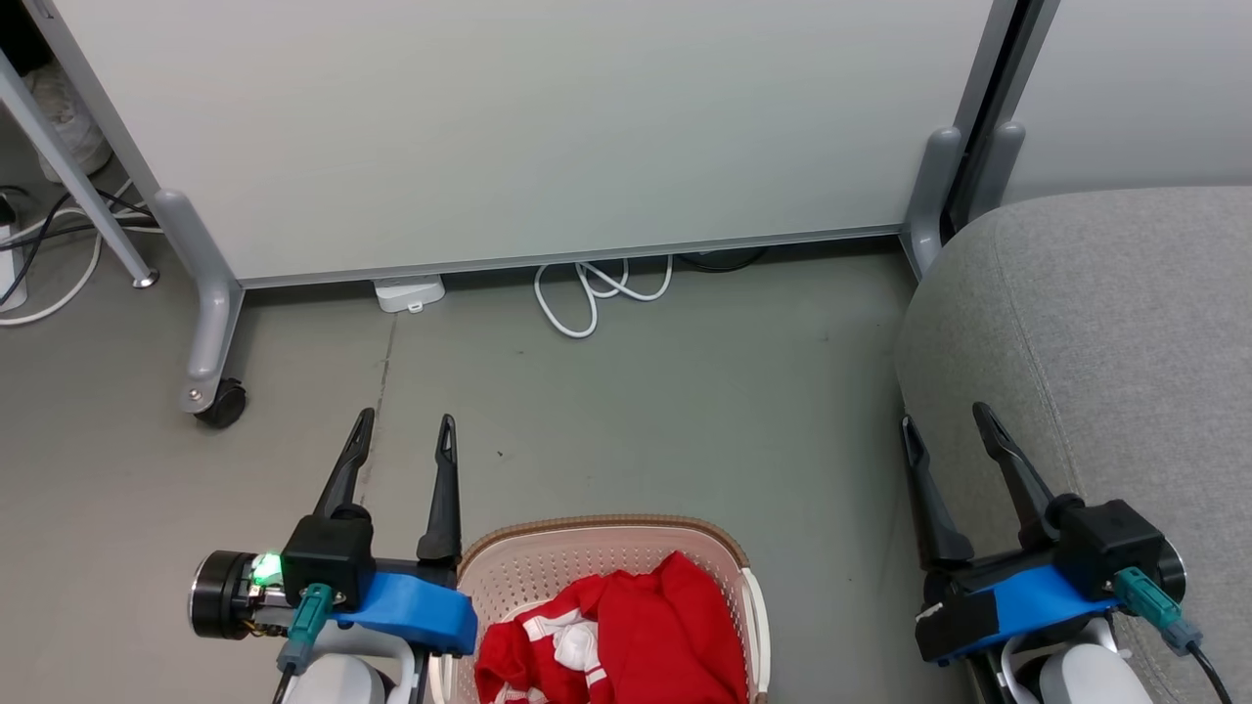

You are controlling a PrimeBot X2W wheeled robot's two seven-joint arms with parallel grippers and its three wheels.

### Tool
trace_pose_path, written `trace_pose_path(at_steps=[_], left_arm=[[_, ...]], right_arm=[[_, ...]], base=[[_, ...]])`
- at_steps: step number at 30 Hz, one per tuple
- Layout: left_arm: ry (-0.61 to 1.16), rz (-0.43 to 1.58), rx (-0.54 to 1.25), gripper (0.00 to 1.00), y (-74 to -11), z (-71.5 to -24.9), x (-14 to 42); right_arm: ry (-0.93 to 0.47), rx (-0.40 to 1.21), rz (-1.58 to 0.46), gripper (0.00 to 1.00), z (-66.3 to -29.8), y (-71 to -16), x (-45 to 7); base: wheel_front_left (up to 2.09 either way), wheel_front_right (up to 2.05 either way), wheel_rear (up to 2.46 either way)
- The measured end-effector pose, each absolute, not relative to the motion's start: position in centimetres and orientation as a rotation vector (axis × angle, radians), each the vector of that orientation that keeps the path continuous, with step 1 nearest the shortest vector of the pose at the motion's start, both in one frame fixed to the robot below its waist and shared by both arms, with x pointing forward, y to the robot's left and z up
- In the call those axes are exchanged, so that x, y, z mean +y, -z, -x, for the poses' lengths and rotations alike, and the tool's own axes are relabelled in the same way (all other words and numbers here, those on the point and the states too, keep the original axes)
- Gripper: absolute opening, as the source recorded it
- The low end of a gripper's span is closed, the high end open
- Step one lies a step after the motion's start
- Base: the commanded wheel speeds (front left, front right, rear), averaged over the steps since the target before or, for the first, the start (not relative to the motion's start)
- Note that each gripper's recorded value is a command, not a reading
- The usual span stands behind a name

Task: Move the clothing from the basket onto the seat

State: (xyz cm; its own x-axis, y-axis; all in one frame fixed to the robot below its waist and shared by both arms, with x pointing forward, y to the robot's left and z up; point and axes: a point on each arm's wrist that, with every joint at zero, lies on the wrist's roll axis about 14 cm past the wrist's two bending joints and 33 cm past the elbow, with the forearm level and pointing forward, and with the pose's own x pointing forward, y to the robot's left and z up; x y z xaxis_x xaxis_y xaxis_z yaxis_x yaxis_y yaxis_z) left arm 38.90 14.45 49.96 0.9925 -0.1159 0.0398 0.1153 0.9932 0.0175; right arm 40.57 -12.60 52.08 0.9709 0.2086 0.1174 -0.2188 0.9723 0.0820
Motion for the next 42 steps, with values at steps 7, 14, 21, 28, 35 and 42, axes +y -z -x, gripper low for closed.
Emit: trace_pose_path(at_steps=[7, 14, 21, 28, 35, 42], left_arm=[[0.127, -0.05, -0.052, 1.0, -50.0, -38.8, 14.4], [0.132, -0.017, -0.046, 1.0, -49.9, -38.7, 14.4], [0.125, 0.004, -0.041, 1.0, -49.7, -38.7, 14.6], [0.122, 0.006, -0.04, 1.0, -49.7, -38.7, 14.7], [0.121, 0.002, -0.039, 1.0, -49.7, -38.7, 14.8], [0.151, -0.003, -0.012, 1.0, -48.8, -38.9, 14.1]], right_arm=[[-0.23, -0.117, -0.057, 1.0, -40.5, -52.1, -12.3], [-0.224, -0.115, -0.065, 1.0, -40.5, -52.0, -12.4], [-0.22, -0.107, -0.082, 1.0, -40.5, -51.8, -12.5], [-0.223, -0.102, -0.088, 1.0, -40.5, -51.7, -12.4], [-0.227, -0.098, -0.088, 1.0, -40.5, -51.6, -12.3], [-0.227, -0.096, -0.078, 1.0, -40.6, -51.4, -12.3]], base=[[0.0, 0.0, 0.0], [0.0, 0.0, 0.0], [0.0, 0.0, 0.0], [0.0, 0.0, 0.0], [0.0, 0.0, 0.0], [0.0, 0.0, 0.0]])
